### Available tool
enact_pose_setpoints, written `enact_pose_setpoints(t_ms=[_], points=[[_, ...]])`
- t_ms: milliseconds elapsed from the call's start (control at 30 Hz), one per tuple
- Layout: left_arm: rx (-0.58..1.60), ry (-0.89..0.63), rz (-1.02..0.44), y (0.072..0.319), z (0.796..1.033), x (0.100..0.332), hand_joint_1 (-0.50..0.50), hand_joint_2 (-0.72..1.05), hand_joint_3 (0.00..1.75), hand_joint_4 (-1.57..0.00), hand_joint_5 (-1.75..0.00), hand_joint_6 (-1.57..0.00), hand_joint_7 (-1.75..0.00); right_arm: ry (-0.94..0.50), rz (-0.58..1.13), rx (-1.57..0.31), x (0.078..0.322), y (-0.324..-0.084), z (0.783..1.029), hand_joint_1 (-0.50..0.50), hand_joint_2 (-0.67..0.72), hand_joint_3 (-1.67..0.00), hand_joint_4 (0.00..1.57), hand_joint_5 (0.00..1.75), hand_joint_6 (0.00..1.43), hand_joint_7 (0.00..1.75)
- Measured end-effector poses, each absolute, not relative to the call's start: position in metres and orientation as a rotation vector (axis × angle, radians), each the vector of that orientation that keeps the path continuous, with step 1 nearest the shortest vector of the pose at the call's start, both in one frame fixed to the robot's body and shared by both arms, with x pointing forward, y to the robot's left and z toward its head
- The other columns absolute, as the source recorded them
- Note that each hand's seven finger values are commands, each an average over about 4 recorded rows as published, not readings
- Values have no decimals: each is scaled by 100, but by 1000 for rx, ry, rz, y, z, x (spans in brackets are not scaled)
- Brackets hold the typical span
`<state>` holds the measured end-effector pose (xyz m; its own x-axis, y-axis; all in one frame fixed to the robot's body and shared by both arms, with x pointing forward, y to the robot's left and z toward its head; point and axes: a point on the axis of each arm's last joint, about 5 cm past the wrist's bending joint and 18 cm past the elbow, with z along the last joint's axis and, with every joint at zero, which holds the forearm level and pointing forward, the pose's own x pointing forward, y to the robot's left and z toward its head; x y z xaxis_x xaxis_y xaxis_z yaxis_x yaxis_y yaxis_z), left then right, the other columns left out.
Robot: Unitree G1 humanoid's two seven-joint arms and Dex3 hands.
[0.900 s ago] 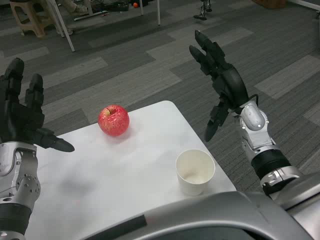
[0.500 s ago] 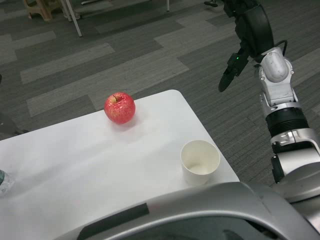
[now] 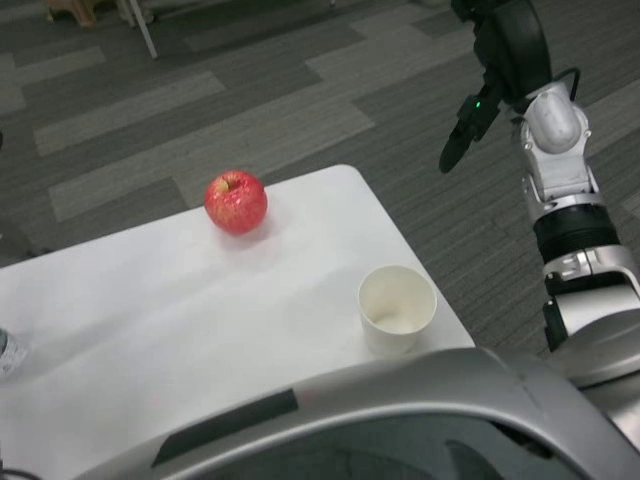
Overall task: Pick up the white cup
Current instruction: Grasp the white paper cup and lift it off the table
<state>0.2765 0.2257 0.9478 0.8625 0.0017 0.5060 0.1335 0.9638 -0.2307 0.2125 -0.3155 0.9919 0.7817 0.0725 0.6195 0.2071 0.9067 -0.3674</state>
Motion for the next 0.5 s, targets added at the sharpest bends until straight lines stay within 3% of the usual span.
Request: enact_pose_setpoints(t_ms=[333,500], points=[[-265,-519,-106,221,946,277,-46,78,9,0,-31,0,-21,-543,-66,-503,194,-334,980,-46,60,0,0,0,0,7],[-270,-500,-100,222,941,274,-46,78,4,0,-31,0,-16,-476,-35,-524,181,-337,971,-42,53,0,0,0,0,2]])
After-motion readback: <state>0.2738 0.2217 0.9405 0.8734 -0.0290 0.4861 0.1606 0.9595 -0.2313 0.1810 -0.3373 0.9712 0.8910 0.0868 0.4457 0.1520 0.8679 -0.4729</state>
